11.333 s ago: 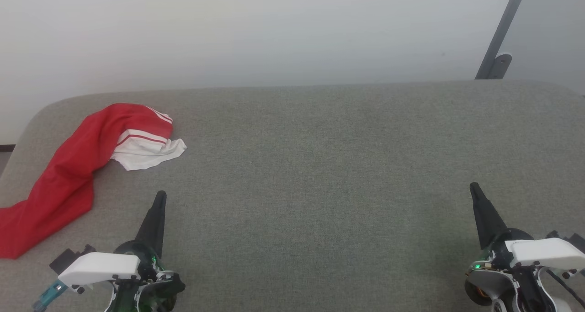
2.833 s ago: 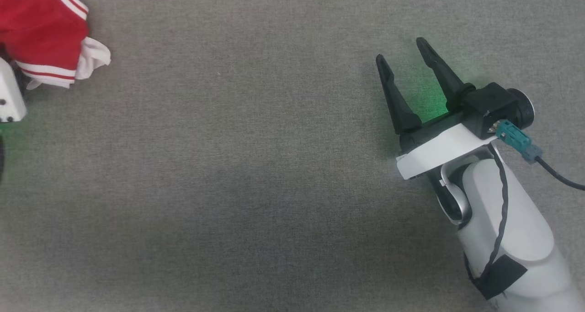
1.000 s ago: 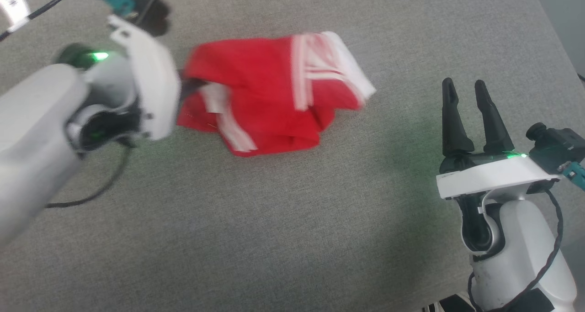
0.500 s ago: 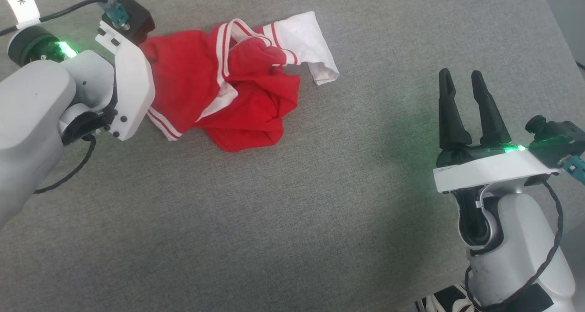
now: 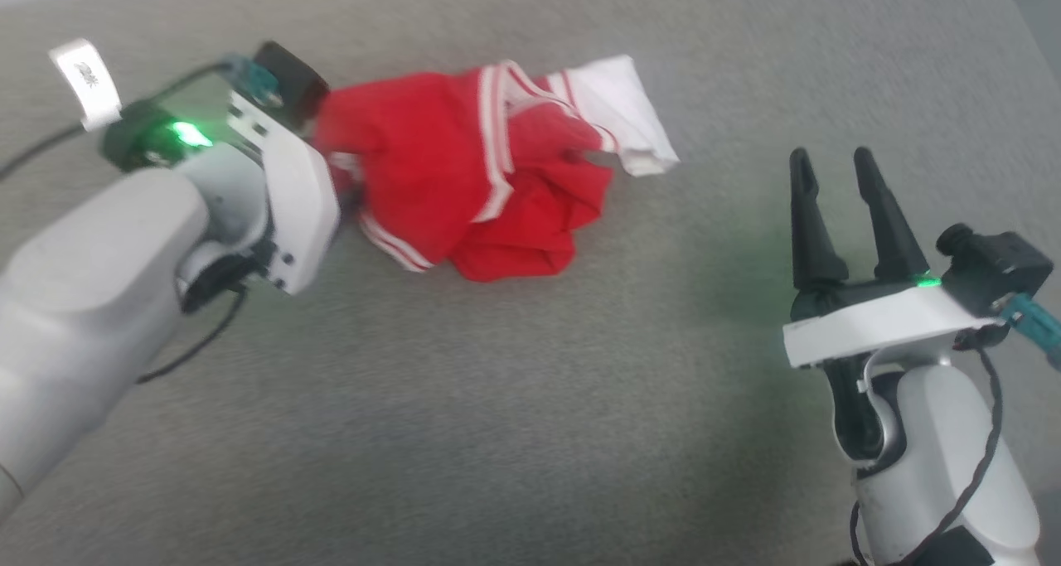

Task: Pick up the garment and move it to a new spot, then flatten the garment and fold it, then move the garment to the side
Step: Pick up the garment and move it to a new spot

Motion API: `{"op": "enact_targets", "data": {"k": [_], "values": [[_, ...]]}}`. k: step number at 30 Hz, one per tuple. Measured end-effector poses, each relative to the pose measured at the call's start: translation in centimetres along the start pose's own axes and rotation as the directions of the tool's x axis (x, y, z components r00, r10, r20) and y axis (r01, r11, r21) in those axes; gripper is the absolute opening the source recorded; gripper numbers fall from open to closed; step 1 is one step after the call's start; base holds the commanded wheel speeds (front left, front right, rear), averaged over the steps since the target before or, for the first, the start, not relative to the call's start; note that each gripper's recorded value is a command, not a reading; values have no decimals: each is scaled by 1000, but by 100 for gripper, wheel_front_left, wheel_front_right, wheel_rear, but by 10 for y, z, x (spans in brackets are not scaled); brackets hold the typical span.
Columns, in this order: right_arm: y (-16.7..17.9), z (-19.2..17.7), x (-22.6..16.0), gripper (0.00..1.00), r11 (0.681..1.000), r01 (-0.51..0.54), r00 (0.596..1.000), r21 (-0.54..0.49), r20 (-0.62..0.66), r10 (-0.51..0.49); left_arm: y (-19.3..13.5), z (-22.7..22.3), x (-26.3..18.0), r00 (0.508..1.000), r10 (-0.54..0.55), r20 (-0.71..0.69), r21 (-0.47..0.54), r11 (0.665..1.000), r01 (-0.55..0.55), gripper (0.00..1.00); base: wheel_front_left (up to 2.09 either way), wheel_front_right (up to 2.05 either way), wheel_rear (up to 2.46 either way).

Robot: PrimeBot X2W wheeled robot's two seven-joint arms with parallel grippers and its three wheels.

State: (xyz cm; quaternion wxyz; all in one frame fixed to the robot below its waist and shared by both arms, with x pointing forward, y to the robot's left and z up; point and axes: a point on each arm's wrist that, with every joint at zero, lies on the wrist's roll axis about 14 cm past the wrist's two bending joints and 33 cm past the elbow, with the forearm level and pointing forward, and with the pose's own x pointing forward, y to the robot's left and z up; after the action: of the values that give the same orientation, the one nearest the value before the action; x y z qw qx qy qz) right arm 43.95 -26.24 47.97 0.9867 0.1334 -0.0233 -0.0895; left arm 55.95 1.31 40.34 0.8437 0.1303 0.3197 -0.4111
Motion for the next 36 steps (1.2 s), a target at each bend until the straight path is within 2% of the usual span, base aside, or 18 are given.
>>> {"op": "enact_targets", "data": {"k": [4,7,9,12,16,19,21,24,26,33,36], "values": [[20,3,-1,100,998,-58,998,-25,5,58,-7,19,-31,990,16,140,-21,1000,-14,100,0,0,0],[35,1,-4,100,994,-102,995,-40,-4,102,-9,23,-58,969,49,241,-94,995,-27,100,0,0,0],[47,2,-6,100,988,-147,989,-56,-6,146,-6,22,-86,932,115,345,-181,982,-54,100,0,0,0],[57,5,-9,100,980,-185,983,-71,-6,185,0,4,-112,889,212,406,-270,957,-105,100,0,0,0],[63,6,-16,100,972,-219,976,-87,-12,218,0,-38,-139,856,333,396,-427,892,-149,100,0,0,0],[67,8,-19,100,965,-241,971,-104,-14,241,4,-65,-161,825,424,373,-522,831,-191,100,0,0,0],[68,7,-21,100,961,-252,968,-116,-19,252,12,-73,-179,783,492,380,-582,785,-210,100,0,0,0],[65,4,-26,100,958,-258,966,-128,-33,256,14,-90,-202,734,563,380,-623,743,-247,100,0,0,0],[63,4,-29,100,957,-260,966,-132,-38,257,16,-103,-220,690,620,375,-665,698,-266,100,0,0,0],[52,6,-41,100,956,-252,968,-152,-43,248,8,-123,-265,551,733,398,-662,646,-381,100,0,0,0],[47,11,-44,100,956,-244,970,-163,-33,242,3,-120,-283,489,759,430,-632,640,-436,100,0,0,0]]}}
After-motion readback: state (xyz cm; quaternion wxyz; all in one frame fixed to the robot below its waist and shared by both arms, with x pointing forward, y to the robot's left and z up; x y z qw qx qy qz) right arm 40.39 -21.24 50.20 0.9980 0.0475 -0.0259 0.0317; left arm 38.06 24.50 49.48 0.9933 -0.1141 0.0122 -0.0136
